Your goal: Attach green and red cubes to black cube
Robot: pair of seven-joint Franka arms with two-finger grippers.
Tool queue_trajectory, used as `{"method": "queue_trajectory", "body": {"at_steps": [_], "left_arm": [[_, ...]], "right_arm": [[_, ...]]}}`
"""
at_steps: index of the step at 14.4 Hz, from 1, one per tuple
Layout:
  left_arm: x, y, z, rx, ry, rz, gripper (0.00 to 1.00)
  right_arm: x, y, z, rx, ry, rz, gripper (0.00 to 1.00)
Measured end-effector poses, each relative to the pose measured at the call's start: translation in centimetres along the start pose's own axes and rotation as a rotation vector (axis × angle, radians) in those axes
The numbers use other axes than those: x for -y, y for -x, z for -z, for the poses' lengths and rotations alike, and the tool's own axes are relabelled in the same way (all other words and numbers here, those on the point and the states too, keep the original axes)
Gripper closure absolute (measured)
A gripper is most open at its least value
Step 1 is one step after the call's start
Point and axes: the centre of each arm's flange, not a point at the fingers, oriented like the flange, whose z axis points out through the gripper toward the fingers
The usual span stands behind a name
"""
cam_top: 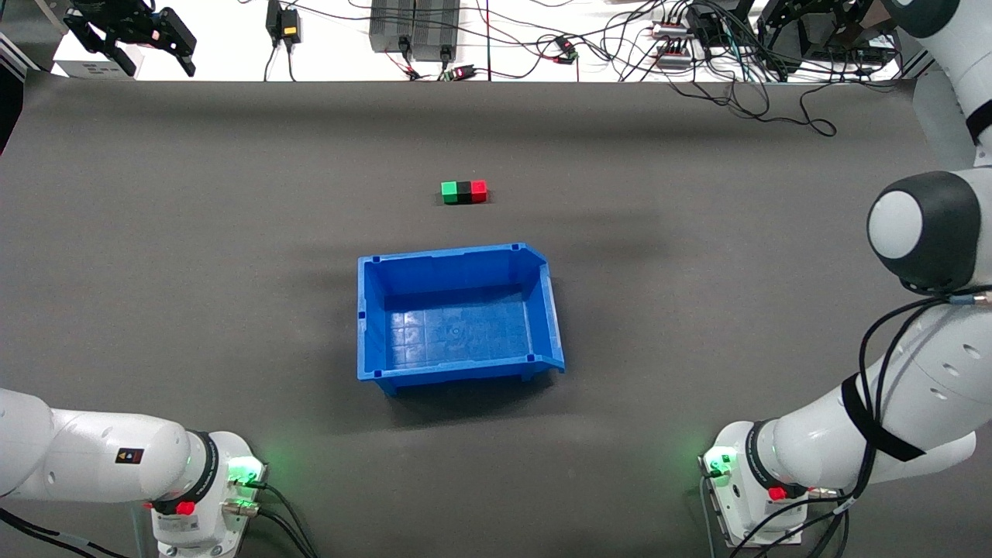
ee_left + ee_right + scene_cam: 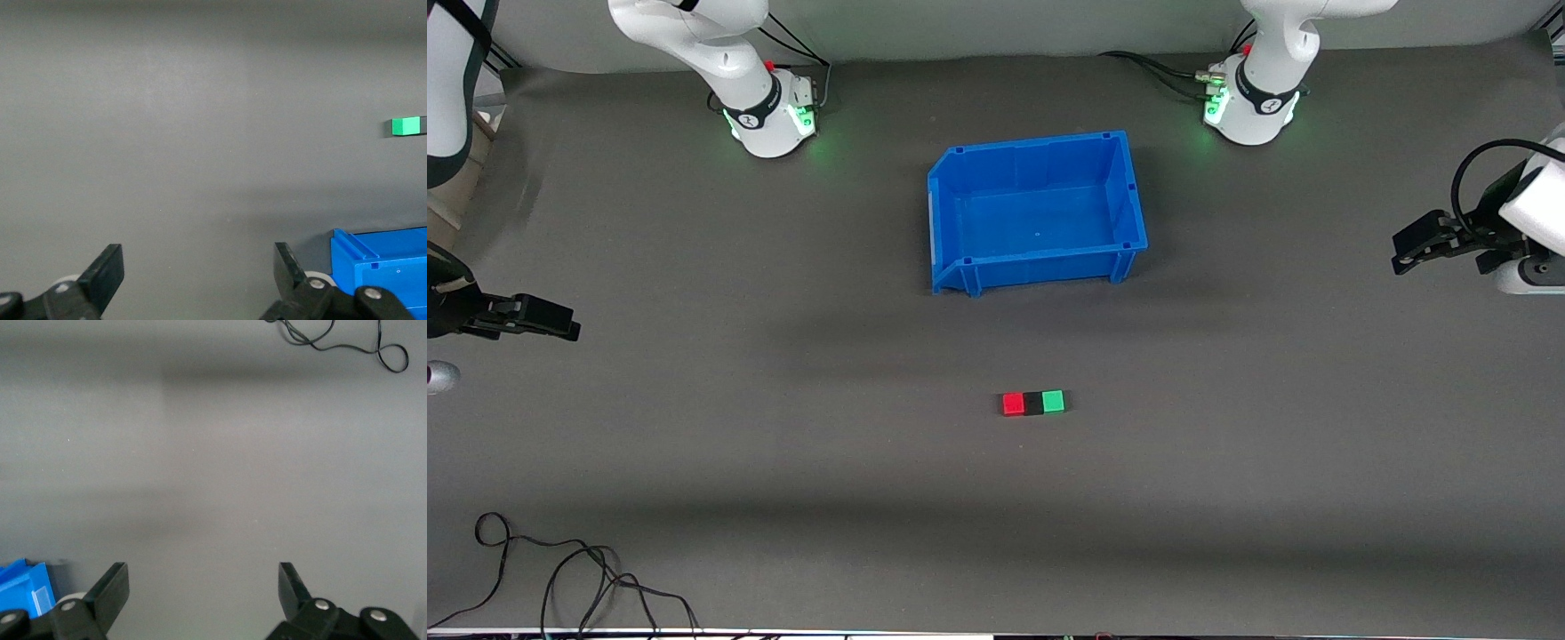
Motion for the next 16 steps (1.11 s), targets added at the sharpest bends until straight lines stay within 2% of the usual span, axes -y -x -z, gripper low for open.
{"method": "queue_trajectory", "body": {"at_steps": [5,9,16], "left_arm": [[0.0,0.2,0.1,0.016,-0.001,-0.001,0.00],[0.0,0.3,0.2,0.017,-0.001,0.000,0.00],[-0.1,0.3,0.2,0.018,-0.001,-0.003,0.00]], "right_arm": [[-1.0,3.4,-1.1,-0.045,-0.026,-0.004,0.00],[-1.4,5.8,-2.3,-0.061,-0.041,-0.006,0.00],[-1.4,6.3,-2.4,-0.068,-0.044,-0.004,0.00]]}}
